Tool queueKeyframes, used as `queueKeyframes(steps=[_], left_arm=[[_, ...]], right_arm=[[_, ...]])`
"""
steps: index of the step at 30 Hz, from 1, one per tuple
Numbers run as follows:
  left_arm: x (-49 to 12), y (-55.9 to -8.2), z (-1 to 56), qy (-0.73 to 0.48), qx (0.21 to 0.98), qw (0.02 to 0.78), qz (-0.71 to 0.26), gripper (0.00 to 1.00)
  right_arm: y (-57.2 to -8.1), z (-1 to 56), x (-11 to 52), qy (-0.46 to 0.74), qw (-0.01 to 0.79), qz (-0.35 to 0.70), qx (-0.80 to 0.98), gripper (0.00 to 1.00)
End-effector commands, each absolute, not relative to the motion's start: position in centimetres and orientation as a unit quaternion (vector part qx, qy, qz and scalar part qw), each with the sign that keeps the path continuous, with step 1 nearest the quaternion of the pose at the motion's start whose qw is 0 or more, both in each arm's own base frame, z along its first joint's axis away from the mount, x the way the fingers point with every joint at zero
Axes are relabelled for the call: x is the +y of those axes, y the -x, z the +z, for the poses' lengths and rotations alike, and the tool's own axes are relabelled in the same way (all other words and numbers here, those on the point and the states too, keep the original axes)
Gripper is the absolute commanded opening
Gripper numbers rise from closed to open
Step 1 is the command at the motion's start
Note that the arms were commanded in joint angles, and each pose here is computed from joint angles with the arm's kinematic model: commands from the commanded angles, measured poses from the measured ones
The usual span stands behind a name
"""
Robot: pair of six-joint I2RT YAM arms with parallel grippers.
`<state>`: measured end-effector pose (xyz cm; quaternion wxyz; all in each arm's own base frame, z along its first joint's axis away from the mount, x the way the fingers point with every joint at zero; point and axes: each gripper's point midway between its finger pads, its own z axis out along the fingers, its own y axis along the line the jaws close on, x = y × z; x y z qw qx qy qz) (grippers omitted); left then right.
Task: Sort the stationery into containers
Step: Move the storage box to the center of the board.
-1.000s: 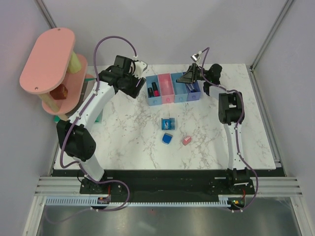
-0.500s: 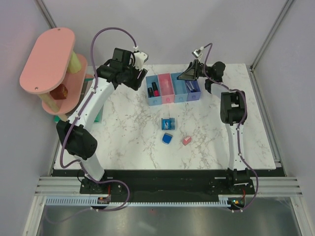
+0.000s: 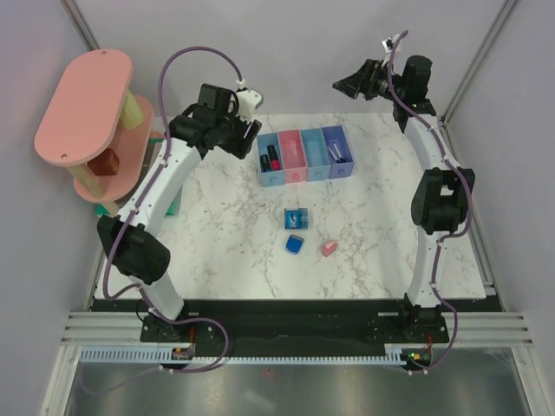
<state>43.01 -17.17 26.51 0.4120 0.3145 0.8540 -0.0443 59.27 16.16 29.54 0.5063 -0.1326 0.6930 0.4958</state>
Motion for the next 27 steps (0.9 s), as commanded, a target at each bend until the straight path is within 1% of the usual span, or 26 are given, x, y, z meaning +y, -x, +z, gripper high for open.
queueKeyframes(steps=[1, 2, 3, 4, 5, 6, 7, 9, 10, 12, 13, 15, 16, 17, 21, 27], left_arm=[[-16.5, -42.4, 29.6, -0.322, 0.833, 0.450, -0.018, 0.71], [-16.0, -42.7, 29.6, -0.313, 0.836, 0.451, 0.002, 0.71], [-15.8, -43.1, 29.5, -0.307, 0.839, 0.450, 0.013, 0.71], [-15.8, -43.6, 28.5, -0.299, 0.847, 0.439, 0.022, 0.71], [-15.2, -44.2, 28.0, -0.287, 0.853, 0.434, 0.041, 0.71], [-15.1, -44.6, 27.5, -0.280, 0.857, 0.430, 0.047, 0.71], [-15.1, -45.3, 25.7, -0.276, 0.866, 0.413, 0.055, 0.71], [-15.4, -46.4, 24.4, -0.268, 0.870, 0.410, 0.060, 0.70], [-15.4, -47.3, 22.7, -0.265, 0.876, 0.396, 0.072, 0.70], [-15.1, -48.8, 21.6, -0.254, 0.877, 0.396, 0.096, 0.70], [-15.0, -49.7, 19.8, -0.252, 0.881, 0.384, 0.109, 0.70], [-14.5, -51.5, 19.4, -0.241, 0.877, 0.392, 0.140, 0.70], [-14.5, -52.2, 17.4, -0.244, 0.881, 0.377, 0.152, 0.70], [-14.4, -53.0, 17.7, -0.239, 0.878, 0.384, 0.160, 0.70], [-13.8, -54.3, 16.1, -0.228, 0.879, 0.374, 0.191, 0.70], [-13.5, -54.9, 13.6, -0.232, 0.881, 0.358, 0.204, 0.70]], right_arm=[[-60.8, 29.4, 11.9, 0.125, 0.547, 0.279, 0.779, 0.98], [-61.6, 28.3, 10.0, 0.100, 0.550, 0.220, 0.799, 0.98], [-61.6, 28.1, 9.3, 0.103, 0.548, 0.191, 0.808, 0.98], [-61.3, 26.6, 8.3, 0.124, 0.534, 0.149, 0.823, 0.98], [-61.6, 25.9, 6.4, 0.106, 0.532, 0.093, 0.835, 0.98], [-61.4, 24.7, 5.7, 0.109, 0.520, 0.070, 0.844, 0.98], [-61.1, 23.8, 5.0, 0.119, 0.507, 0.048, 0.852, 0.98], [-60.6, 21.6, 3.8, 0.118, 0.483, 0.014, 0.867, 0.98], [-60.3, 20.4, 3.5, 0.118, 0.470, 0.006, 0.874, 0.98], [-60.1, 19.4, 3.2, 0.125, 0.460, -0.010, 0.879, 0.98], [-60.1, 18.7, 3.1, 0.124, 0.454, -0.015, 0.882, 0.98], [-60.1, 18.0, 3.2, 0.128, 0.447, -0.016, 0.885, 0.98], [-60.0, 17.7, 3.5, 0.130, 0.445, -0.020, 0.886, 0.98], [-60.0, 17.3, 3.5, 0.130, 0.439, -0.029, 0.889, 0.98], [-60.0, 15.3, 3.5, 0.144, 0.418, -0.069, 0.894, 0.98], [-60.2, 10.3, 4.4, 0.170, 0.378, -0.079, 0.907, 0.98]])
